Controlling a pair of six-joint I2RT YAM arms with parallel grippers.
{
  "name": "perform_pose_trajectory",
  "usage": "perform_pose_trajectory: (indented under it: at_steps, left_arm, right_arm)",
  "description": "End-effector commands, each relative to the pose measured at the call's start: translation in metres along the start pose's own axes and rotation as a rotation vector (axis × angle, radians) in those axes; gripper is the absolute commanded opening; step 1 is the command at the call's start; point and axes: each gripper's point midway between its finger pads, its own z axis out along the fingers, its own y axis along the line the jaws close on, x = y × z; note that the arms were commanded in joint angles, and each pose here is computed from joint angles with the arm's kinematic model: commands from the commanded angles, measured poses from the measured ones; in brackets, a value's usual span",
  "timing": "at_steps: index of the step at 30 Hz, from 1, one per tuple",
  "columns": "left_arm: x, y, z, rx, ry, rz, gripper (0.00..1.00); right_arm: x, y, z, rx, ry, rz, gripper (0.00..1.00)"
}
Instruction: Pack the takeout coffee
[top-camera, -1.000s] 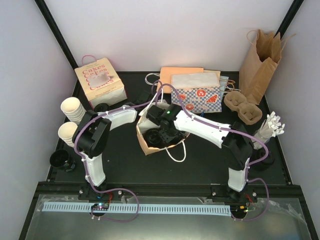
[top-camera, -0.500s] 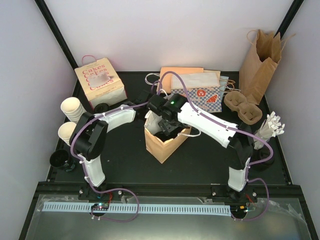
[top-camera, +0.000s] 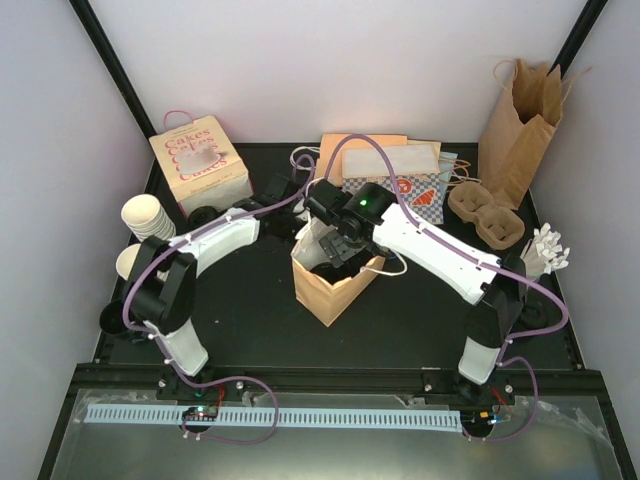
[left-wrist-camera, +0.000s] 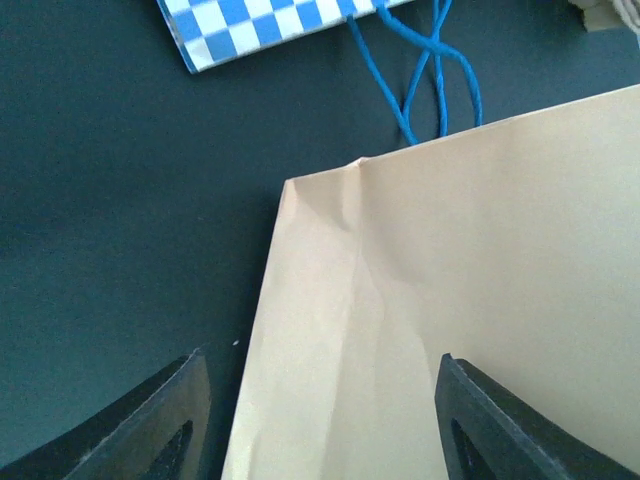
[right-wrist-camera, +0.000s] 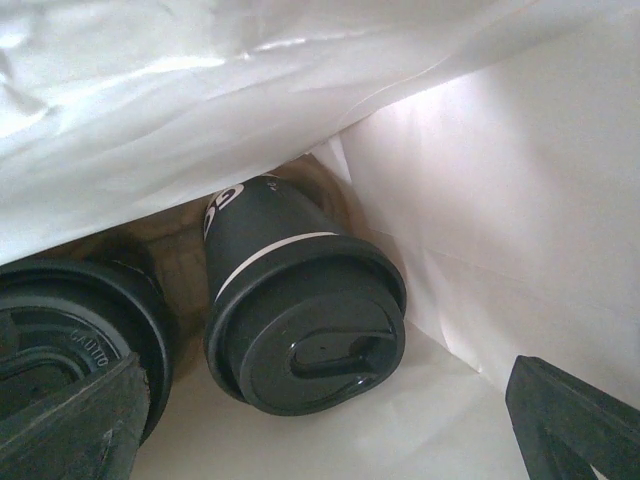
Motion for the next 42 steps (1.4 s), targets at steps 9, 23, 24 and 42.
perform_pose_trajectory:
  at_steps: [9, 23, 24, 42]
  left_arm:
    - [-0.004, 0.013, -0.101, -0.224, -0.165, 0.013, 0.81]
    - [0.004, -0.004, -0.24, -0.381, -0.572, 0.084, 0.99]
    - [0.006, -0.011, -0.242, -0.355, -0.583, 0.115, 0.99]
    - [0.016, -0.118, -0.225, -0.058, -0.473, 0.347, 0.99]
  right_arm:
    - [-0.013, -0.003, -0.036, -0.086, -0.112, 0.023, 1.0]
    - [-0.028, 0.001, -0.071, -0.195, -0.224, 0.038, 1.0]
    - [-0.029, 0.002, -0.074, -0.205, -0.231, 0.038, 1.0]
    - [-0.033, -0.026, -0.132, -0.232, -0.422, 0.105, 1.0]
